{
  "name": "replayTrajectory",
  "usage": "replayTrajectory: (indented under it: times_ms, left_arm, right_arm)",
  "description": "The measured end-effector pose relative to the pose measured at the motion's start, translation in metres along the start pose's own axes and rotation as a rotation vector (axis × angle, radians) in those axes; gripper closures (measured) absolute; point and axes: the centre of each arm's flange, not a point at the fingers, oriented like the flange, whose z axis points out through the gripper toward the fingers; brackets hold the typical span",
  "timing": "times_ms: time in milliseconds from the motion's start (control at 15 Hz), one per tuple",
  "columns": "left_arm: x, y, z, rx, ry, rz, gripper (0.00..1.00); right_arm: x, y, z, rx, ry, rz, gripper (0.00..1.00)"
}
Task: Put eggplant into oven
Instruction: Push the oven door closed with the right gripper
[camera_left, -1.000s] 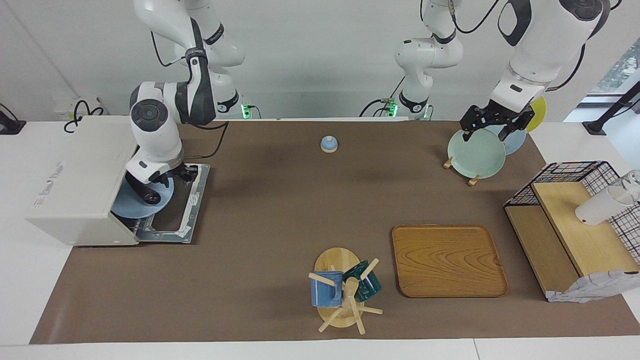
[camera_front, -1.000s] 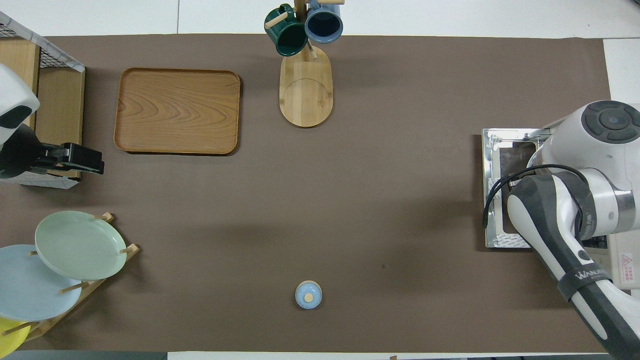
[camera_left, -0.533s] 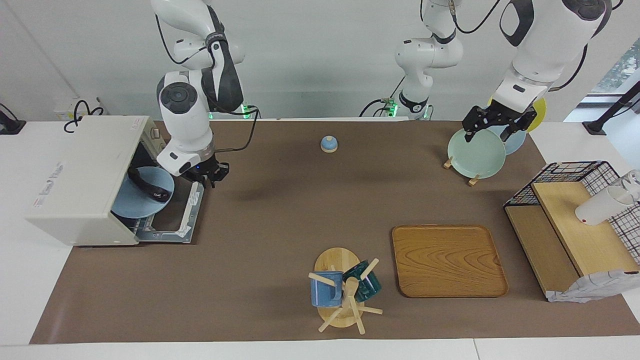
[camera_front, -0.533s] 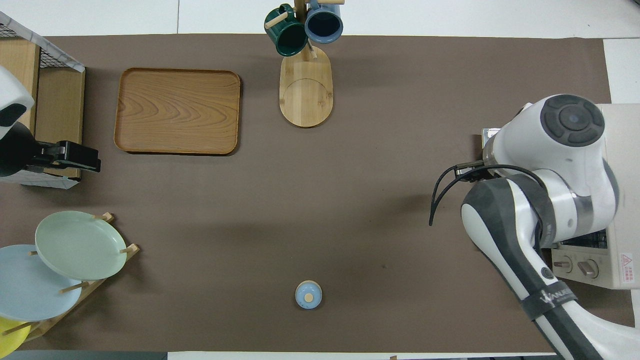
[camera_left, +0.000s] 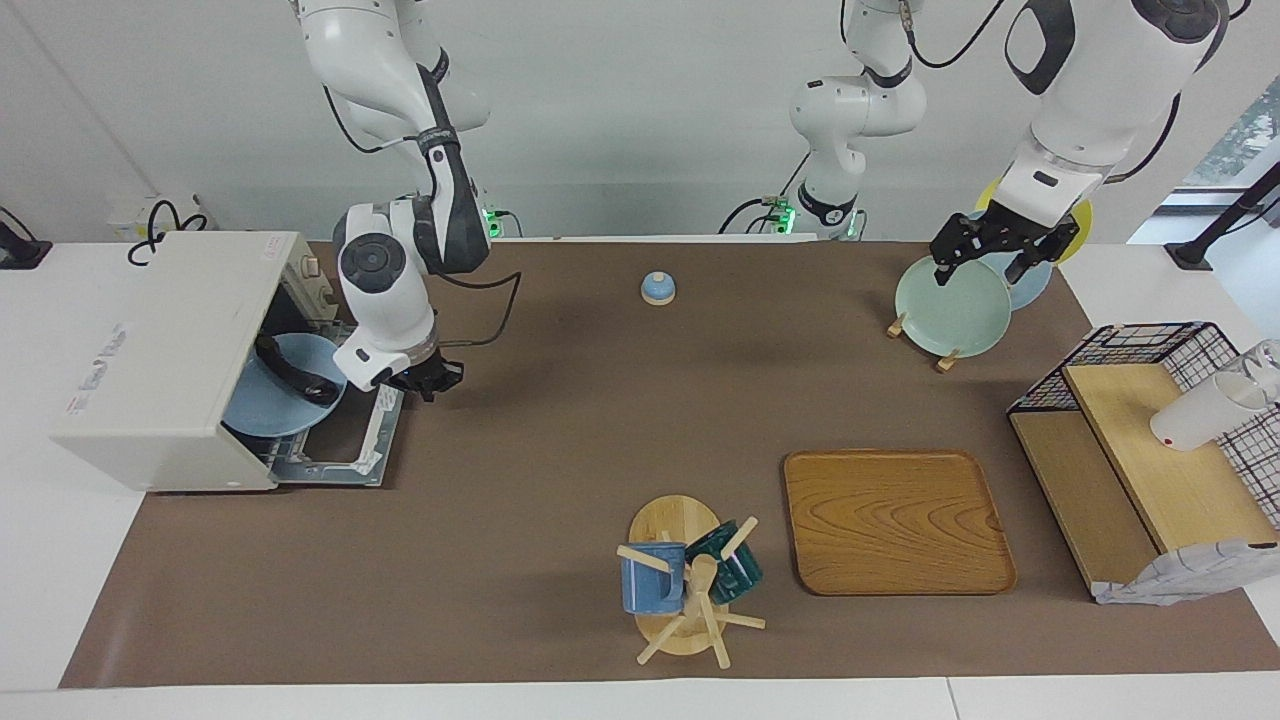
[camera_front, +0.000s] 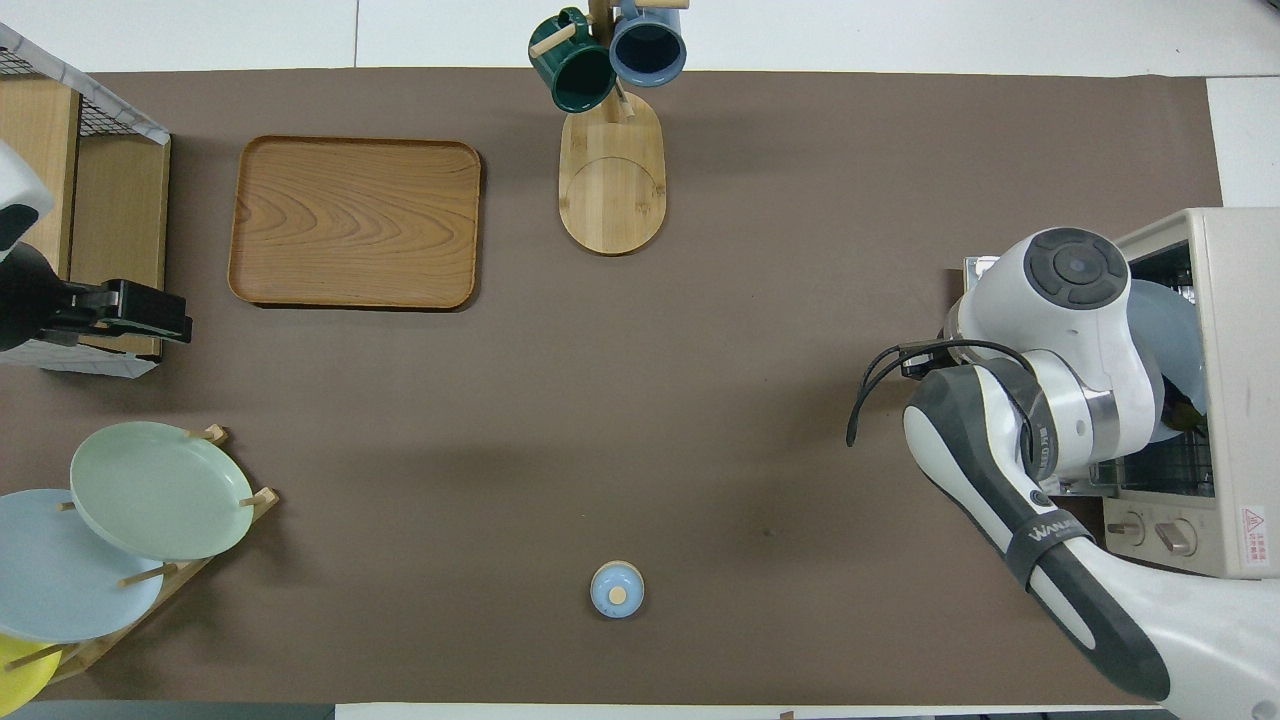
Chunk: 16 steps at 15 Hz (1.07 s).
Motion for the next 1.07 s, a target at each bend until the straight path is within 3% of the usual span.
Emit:
replayTrajectory:
  times_ms: [533, 733, 867, 1067]
  left_arm:
    - [0.000, -0.001, 0.000, 0.000, 0.000, -0.003, 0.00]
    - [0.000, -0.002, 0.000, 0.000, 0.000, -0.003, 0.00]
    - [0.000, -0.002, 0.000, 0.000, 0.000, -0.003, 0.00]
    - [0.000, -0.002, 0.000, 0.000, 0.000, -0.004, 0.00]
  right_arm:
    - [-0.003, 0.019, 0.015, -0.013, 0.012, 0.016, 0.99]
    - [-0.005, 0.006, 0.013, -0.097, 0.016, -0.074, 0.99]
    - [-0.004, 0.001, 0.002, -0.141, -0.002, -0.108, 0.99]
    - [0.001, 0.017, -0.048, -0.168, -0.035, -0.135, 0.99]
